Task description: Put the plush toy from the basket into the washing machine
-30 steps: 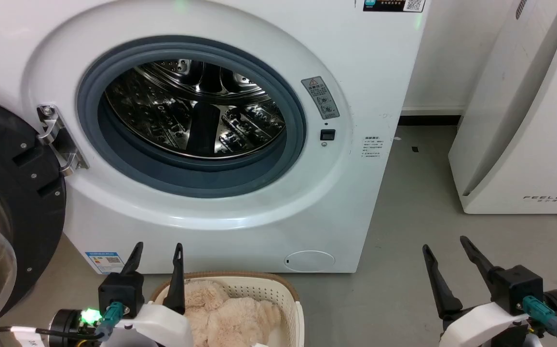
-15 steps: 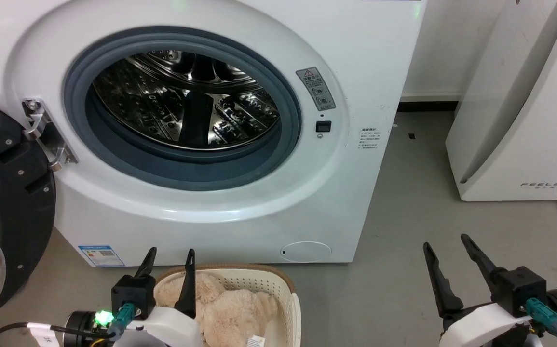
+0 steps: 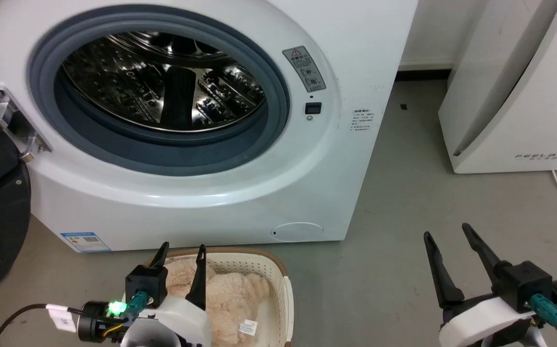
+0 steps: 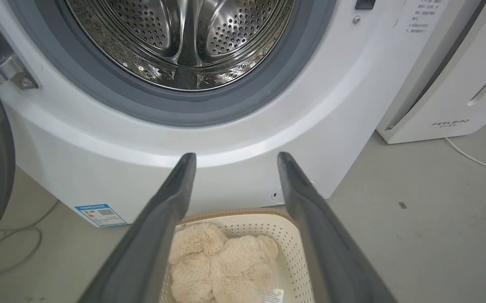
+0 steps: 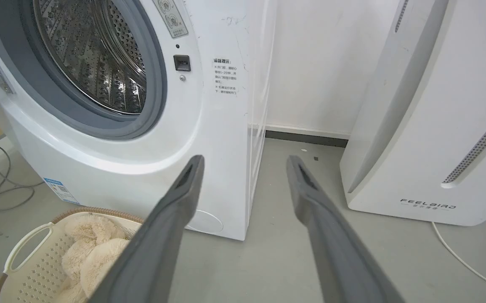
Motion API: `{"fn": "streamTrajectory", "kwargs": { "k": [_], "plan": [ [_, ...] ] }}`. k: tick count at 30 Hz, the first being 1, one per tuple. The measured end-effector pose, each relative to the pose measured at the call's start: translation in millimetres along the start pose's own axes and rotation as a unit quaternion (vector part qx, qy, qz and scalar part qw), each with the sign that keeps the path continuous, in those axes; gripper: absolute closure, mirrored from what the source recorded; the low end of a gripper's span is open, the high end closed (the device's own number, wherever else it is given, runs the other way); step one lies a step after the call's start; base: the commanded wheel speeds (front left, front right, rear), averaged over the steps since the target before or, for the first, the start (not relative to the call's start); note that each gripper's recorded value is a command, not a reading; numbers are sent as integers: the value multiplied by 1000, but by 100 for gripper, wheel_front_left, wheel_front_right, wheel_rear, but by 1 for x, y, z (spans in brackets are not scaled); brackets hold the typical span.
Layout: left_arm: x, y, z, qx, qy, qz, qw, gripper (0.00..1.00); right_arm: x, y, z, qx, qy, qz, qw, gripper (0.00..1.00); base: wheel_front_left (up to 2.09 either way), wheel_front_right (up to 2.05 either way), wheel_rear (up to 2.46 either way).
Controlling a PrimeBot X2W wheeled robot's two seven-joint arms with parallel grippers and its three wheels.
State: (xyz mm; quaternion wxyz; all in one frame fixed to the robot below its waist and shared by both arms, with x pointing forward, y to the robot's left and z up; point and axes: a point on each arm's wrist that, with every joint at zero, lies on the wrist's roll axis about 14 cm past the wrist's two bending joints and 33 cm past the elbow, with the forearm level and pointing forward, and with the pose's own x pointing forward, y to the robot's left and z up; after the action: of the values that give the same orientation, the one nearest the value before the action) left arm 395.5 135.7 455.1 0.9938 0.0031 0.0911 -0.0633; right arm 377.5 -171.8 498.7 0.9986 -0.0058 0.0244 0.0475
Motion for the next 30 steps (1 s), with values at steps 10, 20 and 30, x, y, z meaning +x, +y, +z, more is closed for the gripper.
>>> {"fn": "streamTrajectory", "kwargs": {
  "k": [10, 20, 30],
  "plan": [
    [22, -12, -29, -6, 40, -24, 999, 0, 7, -5, -6, 3, 3, -7, 1000, 0, 0, 0, 0],
    [38, -24, -60, -10, 85, -47, 995, 0, 10, -11, -18, 5, 15, -15, 1000, 0, 0, 0, 0],
    [52, -37, -101, -7, 146, -77, 986, 0, 16, -17, -31, 14, 26, -24, 999, 0, 0, 0, 0]
  ]
}}
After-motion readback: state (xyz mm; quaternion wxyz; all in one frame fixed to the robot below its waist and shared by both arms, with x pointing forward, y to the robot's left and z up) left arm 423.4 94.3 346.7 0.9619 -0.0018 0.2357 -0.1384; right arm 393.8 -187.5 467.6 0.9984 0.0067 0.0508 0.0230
